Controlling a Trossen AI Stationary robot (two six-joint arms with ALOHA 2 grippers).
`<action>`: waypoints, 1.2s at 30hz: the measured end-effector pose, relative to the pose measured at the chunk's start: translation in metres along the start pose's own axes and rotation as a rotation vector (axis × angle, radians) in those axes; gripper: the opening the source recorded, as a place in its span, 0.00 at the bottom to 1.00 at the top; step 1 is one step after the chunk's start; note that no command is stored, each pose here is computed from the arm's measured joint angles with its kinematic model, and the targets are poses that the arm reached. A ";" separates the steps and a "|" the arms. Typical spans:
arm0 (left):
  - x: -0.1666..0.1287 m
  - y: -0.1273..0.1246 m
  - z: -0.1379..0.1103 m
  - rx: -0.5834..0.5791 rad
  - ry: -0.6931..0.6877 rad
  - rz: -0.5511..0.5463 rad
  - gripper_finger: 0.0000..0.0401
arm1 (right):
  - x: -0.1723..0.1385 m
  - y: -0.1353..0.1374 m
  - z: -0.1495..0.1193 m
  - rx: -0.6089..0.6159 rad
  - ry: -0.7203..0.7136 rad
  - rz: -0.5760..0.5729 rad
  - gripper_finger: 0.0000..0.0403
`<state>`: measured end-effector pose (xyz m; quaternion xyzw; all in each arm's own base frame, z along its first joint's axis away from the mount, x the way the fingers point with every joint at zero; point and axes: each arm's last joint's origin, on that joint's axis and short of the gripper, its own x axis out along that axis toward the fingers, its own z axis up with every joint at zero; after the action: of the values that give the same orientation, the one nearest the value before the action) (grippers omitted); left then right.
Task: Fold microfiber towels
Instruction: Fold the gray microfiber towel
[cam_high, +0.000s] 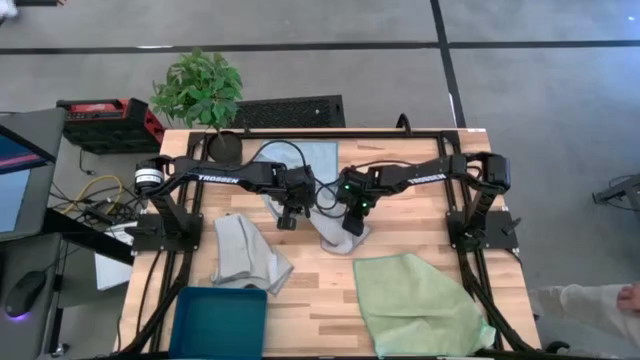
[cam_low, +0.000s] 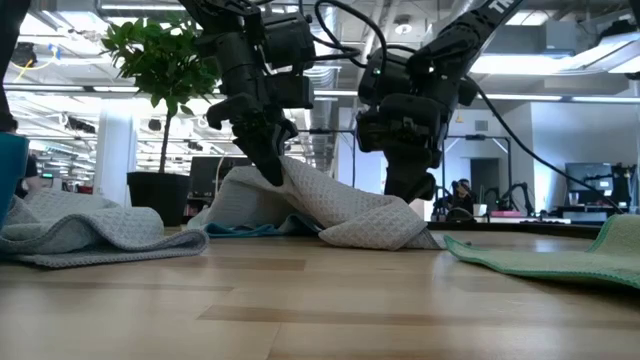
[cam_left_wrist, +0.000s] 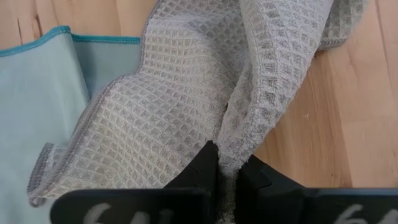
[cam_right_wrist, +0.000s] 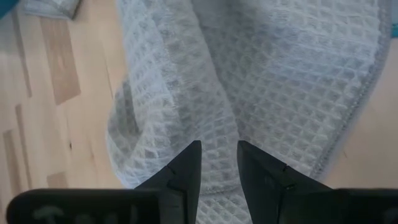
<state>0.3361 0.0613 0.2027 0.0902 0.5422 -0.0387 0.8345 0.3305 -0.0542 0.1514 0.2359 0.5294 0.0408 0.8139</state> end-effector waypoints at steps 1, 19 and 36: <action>0.000 0.000 0.000 0.000 0.000 0.000 0.03 | 0.000 0.000 0.000 -0.001 0.000 -0.001 0.31; 0.000 0.000 0.000 0.012 0.004 -0.002 0.03 | 0.028 0.005 -0.009 -0.030 0.093 0.010 0.28; 0.000 0.001 -0.003 -0.034 0.032 0.018 0.03 | -0.036 0.030 -0.008 -0.070 -0.029 -0.051 0.01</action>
<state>0.3337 0.0623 0.2021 0.0814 0.5554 -0.0203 0.8273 0.3134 -0.0363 0.1915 0.1942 0.5218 0.0353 0.8299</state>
